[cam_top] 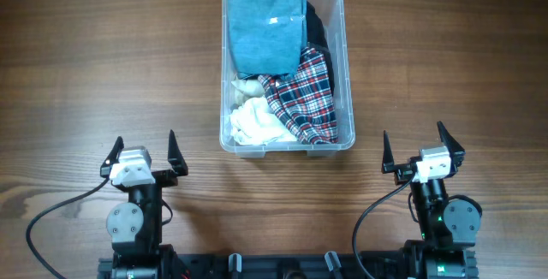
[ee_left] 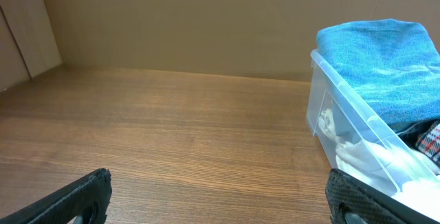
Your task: Pack container
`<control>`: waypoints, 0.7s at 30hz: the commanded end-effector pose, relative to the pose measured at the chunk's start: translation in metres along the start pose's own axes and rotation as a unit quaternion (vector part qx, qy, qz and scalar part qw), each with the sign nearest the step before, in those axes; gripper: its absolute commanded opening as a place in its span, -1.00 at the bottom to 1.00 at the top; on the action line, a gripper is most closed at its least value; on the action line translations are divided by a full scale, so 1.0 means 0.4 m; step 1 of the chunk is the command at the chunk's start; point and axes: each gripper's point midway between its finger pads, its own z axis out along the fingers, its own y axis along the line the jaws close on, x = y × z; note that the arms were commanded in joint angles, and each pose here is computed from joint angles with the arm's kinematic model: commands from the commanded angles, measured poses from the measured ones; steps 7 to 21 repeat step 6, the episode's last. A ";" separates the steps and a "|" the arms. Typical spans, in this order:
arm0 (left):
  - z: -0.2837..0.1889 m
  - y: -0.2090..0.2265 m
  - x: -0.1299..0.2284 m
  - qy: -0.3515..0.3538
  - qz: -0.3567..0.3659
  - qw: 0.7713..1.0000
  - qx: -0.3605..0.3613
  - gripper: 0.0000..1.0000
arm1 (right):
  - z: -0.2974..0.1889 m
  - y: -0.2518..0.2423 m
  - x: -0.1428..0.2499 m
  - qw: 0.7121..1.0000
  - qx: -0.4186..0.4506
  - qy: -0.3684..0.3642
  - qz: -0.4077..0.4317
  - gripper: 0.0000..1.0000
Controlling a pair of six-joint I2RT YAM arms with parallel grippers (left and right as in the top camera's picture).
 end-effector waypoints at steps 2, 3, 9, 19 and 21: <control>-0.001 0.000 -0.002 -0.004 0.002 1.000 -0.001 1.00 | 0.000 0.000 -0.004 1.000 0.001 -0.003 0.004 0.99; -0.001 0.000 -0.002 -0.004 0.002 1.000 -0.001 0.99 | 0.000 0.000 -0.004 1.000 0.001 -0.003 0.004 0.99; -0.001 0.000 -0.002 -0.004 0.002 1.000 -0.001 1.00 | 0.000 0.000 -0.004 1.000 0.001 -0.003 0.004 1.00; -0.001 0.000 -0.002 -0.004 0.002 1.000 -0.001 1.00 | 0.000 0.000 -0.004 1.000 0.001 -0.003 0.004 1.00; -0.001 0.000 -0.002 -0.004 0.002 1.000 -0.001 1.00 | 0.000 0.000 -0.004 1.000 0.001 -0.003 0.004 1.00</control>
